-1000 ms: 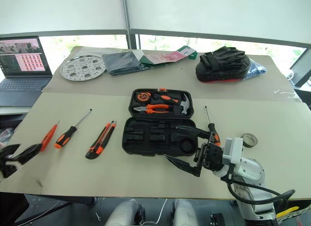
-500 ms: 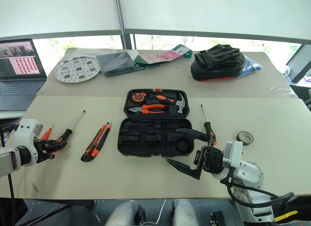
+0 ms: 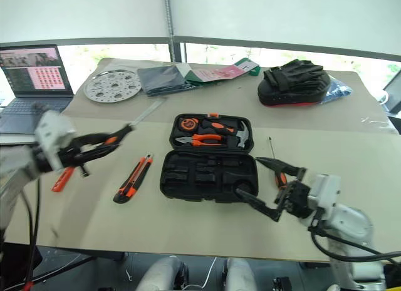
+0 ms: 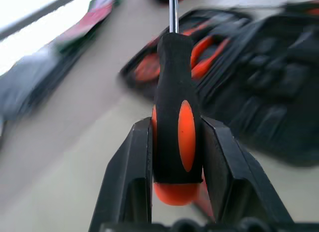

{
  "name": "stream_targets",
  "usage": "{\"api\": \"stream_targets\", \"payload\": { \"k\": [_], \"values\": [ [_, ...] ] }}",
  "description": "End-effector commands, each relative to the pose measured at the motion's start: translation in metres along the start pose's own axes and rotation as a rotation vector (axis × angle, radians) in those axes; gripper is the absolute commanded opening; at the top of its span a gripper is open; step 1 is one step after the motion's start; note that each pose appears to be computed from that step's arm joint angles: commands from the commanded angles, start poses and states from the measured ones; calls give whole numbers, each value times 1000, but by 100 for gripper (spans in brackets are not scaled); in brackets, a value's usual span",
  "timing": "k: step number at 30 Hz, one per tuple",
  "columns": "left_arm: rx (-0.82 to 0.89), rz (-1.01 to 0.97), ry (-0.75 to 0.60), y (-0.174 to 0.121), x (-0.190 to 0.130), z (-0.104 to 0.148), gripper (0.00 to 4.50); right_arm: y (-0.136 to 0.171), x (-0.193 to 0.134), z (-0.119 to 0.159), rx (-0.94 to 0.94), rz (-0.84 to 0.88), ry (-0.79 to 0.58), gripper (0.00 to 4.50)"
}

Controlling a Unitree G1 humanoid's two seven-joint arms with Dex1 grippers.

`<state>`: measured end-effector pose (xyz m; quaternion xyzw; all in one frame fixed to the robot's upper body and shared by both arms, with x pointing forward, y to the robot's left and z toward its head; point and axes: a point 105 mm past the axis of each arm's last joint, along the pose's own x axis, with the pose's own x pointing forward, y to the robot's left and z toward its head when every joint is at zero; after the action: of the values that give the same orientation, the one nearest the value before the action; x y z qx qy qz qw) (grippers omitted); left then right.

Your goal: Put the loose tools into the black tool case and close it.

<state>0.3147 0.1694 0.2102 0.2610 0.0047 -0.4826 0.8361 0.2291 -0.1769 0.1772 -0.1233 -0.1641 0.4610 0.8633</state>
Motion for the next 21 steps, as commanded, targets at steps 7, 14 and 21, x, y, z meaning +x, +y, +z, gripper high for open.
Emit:
{"api": "stream_targets", "payload": {
  "k": [7, 14, 21],
  "values": [
    [171, -247, 233, -14, 91, -20, 91, -9, -7, 8, 6, -58, 9, 450],
    [213, -296, 285, -17, 101, -31, 91, -3, -5, 6, 14, -91, -8, 450],
    [242, -327, 322, -25, 103, -46, 91, -2, -5, 3, 17, -100, -9, 450]
  ]
}}
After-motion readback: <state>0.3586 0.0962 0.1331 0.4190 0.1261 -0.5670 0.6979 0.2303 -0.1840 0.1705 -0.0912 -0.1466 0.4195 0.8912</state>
